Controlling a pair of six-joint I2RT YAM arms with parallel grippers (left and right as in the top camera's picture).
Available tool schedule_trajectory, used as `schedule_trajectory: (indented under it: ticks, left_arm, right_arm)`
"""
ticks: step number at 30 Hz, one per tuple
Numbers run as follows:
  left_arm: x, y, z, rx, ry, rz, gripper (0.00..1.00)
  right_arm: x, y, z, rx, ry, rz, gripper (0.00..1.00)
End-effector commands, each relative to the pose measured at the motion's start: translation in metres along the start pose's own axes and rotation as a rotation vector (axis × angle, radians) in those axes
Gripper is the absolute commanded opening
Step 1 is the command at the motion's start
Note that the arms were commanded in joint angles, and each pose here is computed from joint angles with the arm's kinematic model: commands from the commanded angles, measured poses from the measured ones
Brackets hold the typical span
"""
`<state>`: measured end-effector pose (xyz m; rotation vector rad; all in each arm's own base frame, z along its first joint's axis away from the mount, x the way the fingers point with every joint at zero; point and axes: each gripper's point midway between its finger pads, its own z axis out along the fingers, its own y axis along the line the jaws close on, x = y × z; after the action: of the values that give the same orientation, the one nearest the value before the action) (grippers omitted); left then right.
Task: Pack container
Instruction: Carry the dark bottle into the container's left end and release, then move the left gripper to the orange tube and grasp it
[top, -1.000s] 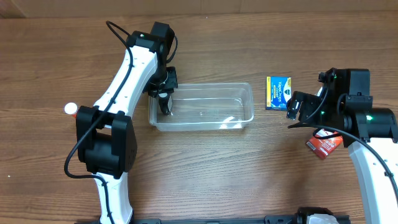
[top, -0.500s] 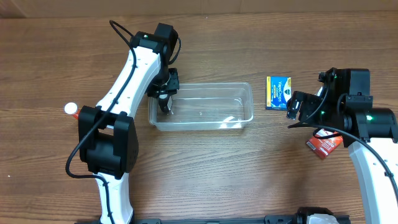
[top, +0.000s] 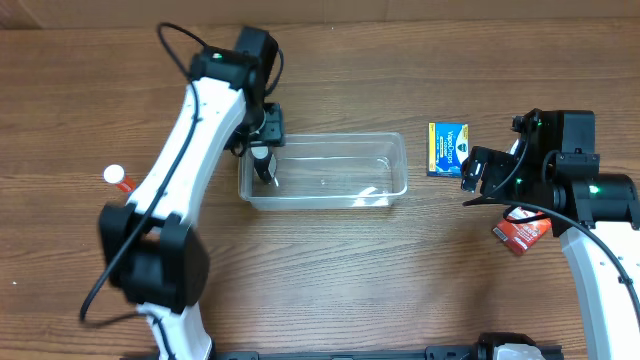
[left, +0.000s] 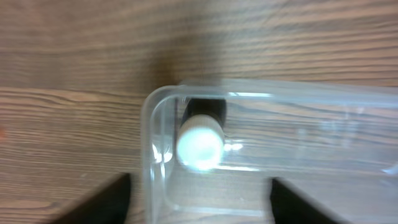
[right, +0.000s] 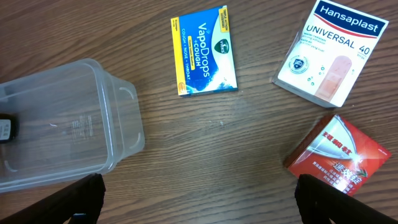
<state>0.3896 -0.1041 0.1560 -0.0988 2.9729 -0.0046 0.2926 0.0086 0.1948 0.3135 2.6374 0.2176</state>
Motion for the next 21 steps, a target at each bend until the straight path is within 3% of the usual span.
schedule_trajectory:
  ticks: [1, 7, 11, 16, 21]
  left_arm:
    - [0.005, 0.029, -0.078, -0.037, -0.173, 0.009, 1.0]
    - [0.048, 0.137, -0.144, -0.092, -0.24, -0.345, 1.0]
    - [0.088, 0.187, -0.172, -0.135, -0.282, -0.514, 1.0]
    - [0.136, 0.198, -0.176, -0.154, -0.341, -0.576, 1.0]
    - [0.127, 0.189, -0.126, -0.083, -0.291, -0.527, 1.0]
  right_arm:
    - [-0.009, 0.003, -0.009, -0.01, -0.038, -0.002, 1.0]
    - [-0.008, 0.003, -0.009, -0.01, -0.036, -0.001, 1.0]
    - [-0.008, 0.003, -0.009, -0.01, -0.036, -0.001, 1.0]
    - [-0.008, 0.003, -0.009, -0.01, -0.037, -0.001, 1.0]
    - [-0.008, 0.003, -0.009, -0.01, -0.037, -0.001, 1.0]
